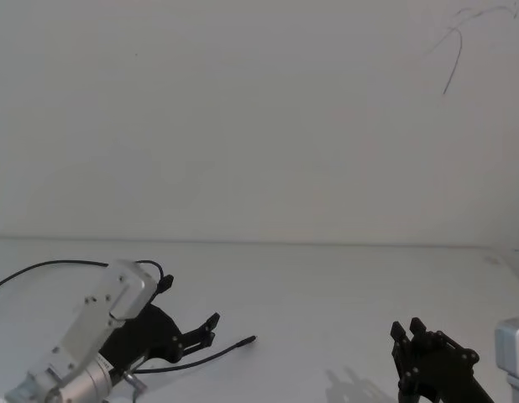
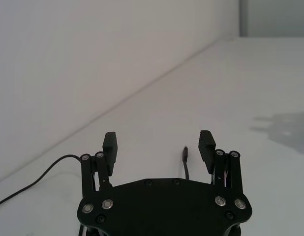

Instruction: Pick up the data cable with the one hand.

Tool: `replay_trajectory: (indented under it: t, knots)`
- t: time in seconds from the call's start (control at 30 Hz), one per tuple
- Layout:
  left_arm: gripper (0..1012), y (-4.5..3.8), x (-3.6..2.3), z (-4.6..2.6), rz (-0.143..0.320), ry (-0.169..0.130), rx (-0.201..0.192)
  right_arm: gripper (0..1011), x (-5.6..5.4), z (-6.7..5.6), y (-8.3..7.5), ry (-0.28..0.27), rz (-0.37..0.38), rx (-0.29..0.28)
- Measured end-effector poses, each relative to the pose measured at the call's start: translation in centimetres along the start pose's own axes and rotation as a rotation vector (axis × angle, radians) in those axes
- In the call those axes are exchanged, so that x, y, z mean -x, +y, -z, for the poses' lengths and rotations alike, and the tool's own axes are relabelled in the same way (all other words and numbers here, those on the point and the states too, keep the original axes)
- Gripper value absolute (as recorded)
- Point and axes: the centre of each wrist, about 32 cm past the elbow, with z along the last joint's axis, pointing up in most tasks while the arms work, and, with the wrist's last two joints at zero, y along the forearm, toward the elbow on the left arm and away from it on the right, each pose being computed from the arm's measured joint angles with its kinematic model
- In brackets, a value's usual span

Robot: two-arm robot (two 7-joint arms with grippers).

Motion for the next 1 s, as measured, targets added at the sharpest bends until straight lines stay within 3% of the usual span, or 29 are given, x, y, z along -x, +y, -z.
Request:
replay_trajectory:
  t: [0.03, 0.13, 0.33, 0.67, 0.87, 1.0]
  knots:
    - [1000, 0.0, 0.0, 0.0, 0.0, 0.0, 0.0, 251, 0.0, 0.0, 0.0, 0.0, 0.0, 0.0]
    - [1000, 0.11, -1.32, -0.26, 0.046, -0.024, -0.035, 251, 0.0, 0.0, 0.0, 0.0, 0.0, 0.0]
    - [1000, 0.3, -3.04, -0.52, 0.103, -0.055, -0.094, 251, 0.0, 0.0, 0.0, 0.0, 0.0, 0.0]
    - [1000, 0.3, -6.31, -0.59, 0.222, -0.116, -0.233, 251, 0.0, 0.0, 0.0, 0.0, 0.0, 0.0]
    - [1000, -0.09, -7.73, -0.36, 0.294, -0.132, -0.29, 250, 0.0, 0.0, 0.0, 0.0, 0.0, 0.0]
    - [1000, -0.46, -8.35, -0.2, 0.34, -0.131, -0.314, 250, 0.0, 0.0, 0.0, 0.0, 0.0, 0.0]
